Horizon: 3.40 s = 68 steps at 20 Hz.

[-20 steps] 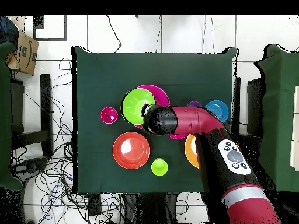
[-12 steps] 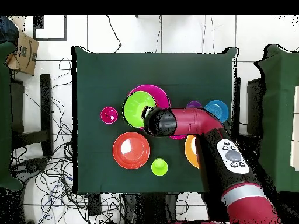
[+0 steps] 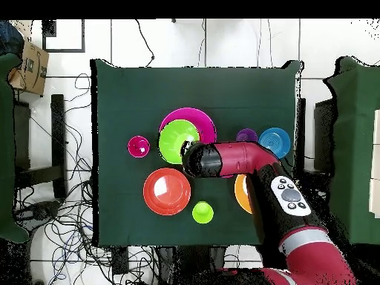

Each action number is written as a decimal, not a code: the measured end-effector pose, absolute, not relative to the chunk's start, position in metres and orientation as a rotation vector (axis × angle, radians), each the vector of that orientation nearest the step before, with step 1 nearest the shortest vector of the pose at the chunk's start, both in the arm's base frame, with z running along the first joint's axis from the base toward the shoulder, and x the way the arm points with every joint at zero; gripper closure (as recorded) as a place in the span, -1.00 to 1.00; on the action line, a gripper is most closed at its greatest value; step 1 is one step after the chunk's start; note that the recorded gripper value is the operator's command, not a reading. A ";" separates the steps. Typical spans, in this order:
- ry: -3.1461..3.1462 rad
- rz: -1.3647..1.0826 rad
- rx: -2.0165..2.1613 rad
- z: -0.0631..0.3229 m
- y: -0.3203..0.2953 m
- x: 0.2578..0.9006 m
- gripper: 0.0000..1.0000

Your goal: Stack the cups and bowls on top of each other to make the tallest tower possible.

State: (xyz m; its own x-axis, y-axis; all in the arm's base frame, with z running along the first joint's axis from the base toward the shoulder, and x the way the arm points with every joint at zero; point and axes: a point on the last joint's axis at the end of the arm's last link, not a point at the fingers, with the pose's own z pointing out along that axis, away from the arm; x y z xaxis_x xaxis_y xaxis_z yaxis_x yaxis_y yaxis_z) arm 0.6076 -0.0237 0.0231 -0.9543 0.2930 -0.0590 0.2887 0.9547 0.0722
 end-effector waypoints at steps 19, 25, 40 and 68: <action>2.988 0.099 0.424 0.008 -0.029 0.605 1.00; 2.982 0.104 0.446 0.004 -0.038 0.603 1.00; 2.907 0.182 0.505 -0.012 -0.056 0.609 1.00; 2.907 0.199 0.418 -0.037 -0.052 0.598 -1.00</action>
